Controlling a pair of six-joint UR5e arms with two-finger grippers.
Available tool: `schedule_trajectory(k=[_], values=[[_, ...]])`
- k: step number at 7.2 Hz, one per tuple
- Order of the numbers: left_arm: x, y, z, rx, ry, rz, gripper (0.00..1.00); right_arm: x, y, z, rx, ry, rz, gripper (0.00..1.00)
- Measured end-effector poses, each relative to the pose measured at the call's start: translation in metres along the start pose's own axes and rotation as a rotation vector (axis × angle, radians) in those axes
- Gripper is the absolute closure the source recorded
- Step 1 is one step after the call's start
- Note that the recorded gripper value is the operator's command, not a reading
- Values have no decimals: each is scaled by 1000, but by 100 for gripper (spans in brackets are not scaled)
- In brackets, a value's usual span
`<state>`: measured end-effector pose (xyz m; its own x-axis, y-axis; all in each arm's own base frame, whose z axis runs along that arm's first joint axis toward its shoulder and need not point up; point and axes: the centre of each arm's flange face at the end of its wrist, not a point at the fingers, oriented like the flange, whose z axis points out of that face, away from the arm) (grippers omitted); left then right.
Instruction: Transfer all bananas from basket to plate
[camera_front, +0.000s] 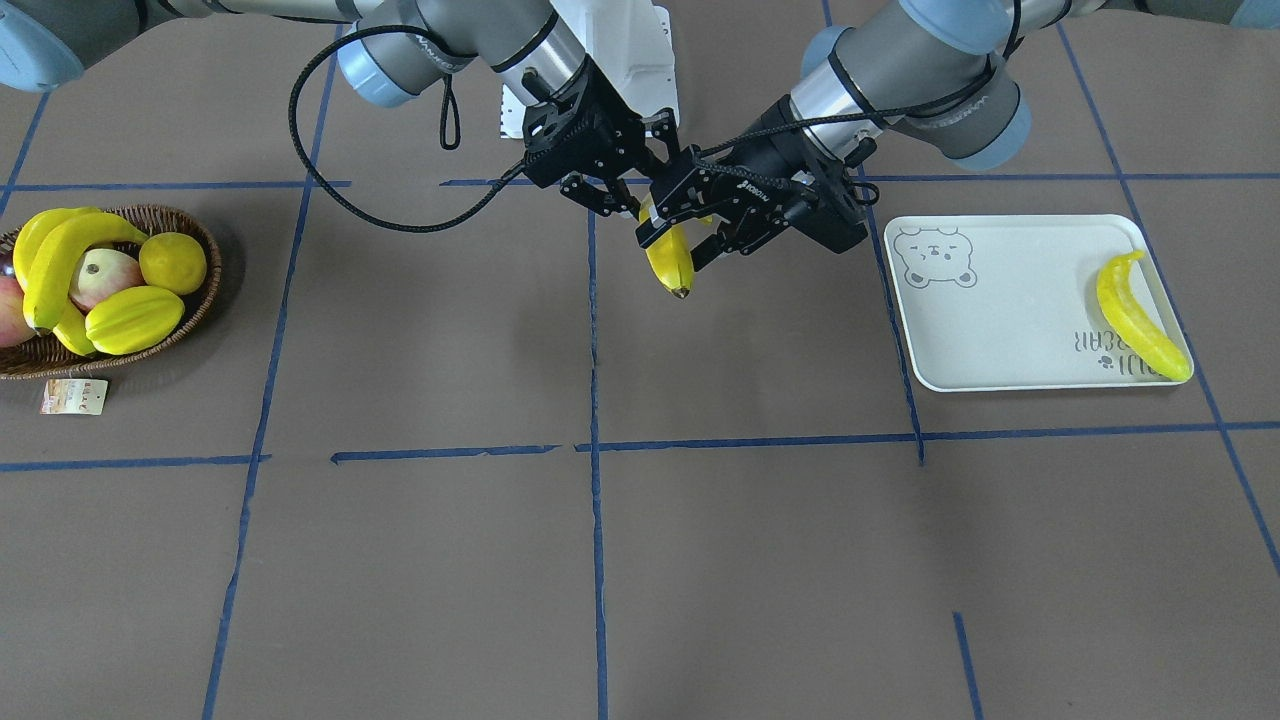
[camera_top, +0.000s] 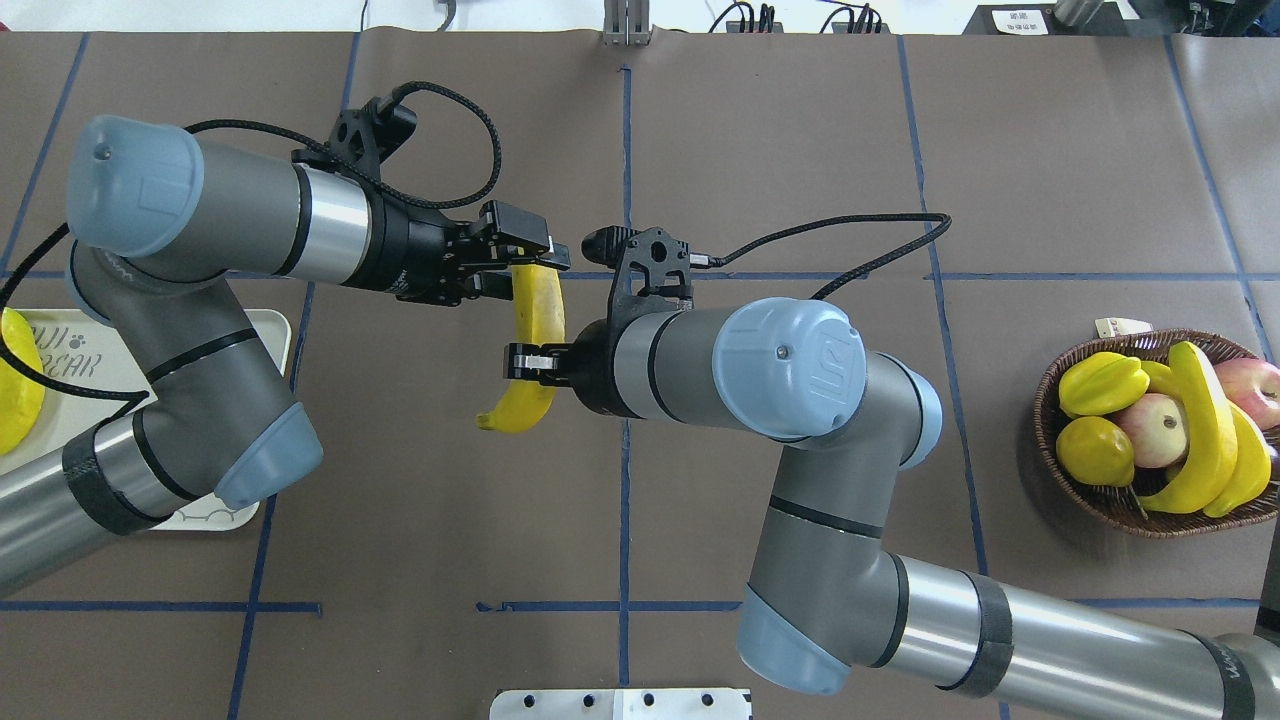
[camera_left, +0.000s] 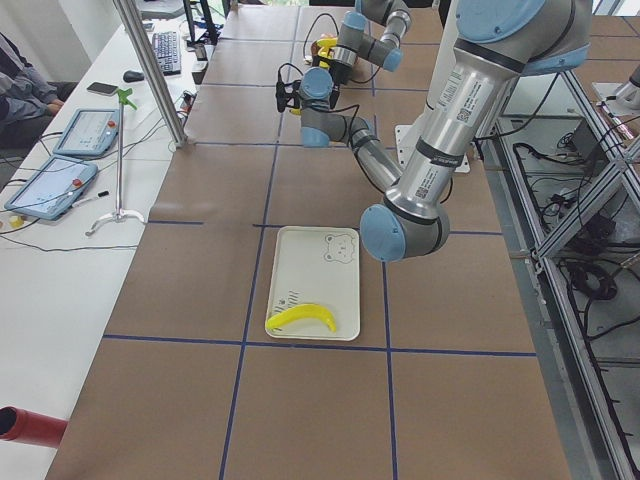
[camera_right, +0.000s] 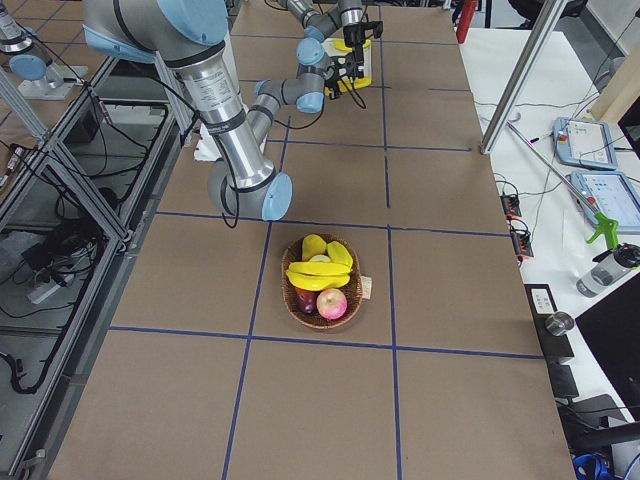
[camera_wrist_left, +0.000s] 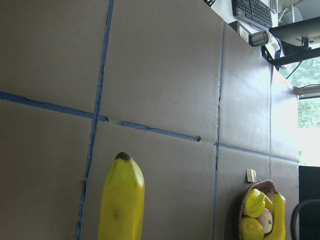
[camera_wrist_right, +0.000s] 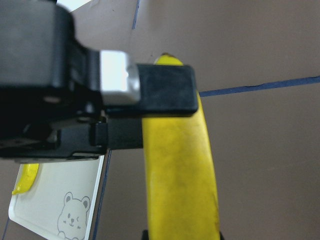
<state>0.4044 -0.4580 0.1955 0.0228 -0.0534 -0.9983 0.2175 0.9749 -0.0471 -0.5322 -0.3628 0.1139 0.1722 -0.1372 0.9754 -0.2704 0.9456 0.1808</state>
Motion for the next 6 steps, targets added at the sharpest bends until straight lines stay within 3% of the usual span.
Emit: schedule_trajectory(k=[4, 5, 6], values=[[-4, 8, 11, -19, -10, -1, 35, -3, 1, -2, -1, -5, 1, 95], [-3, 10, 13, -24, -9, -1, 44, -3, 1, -2, 0, -5, 1, 95], [-3, 13, 14, -29, -8, 0, 75, -3, 1, -2, 0, -5, 1, 93]])
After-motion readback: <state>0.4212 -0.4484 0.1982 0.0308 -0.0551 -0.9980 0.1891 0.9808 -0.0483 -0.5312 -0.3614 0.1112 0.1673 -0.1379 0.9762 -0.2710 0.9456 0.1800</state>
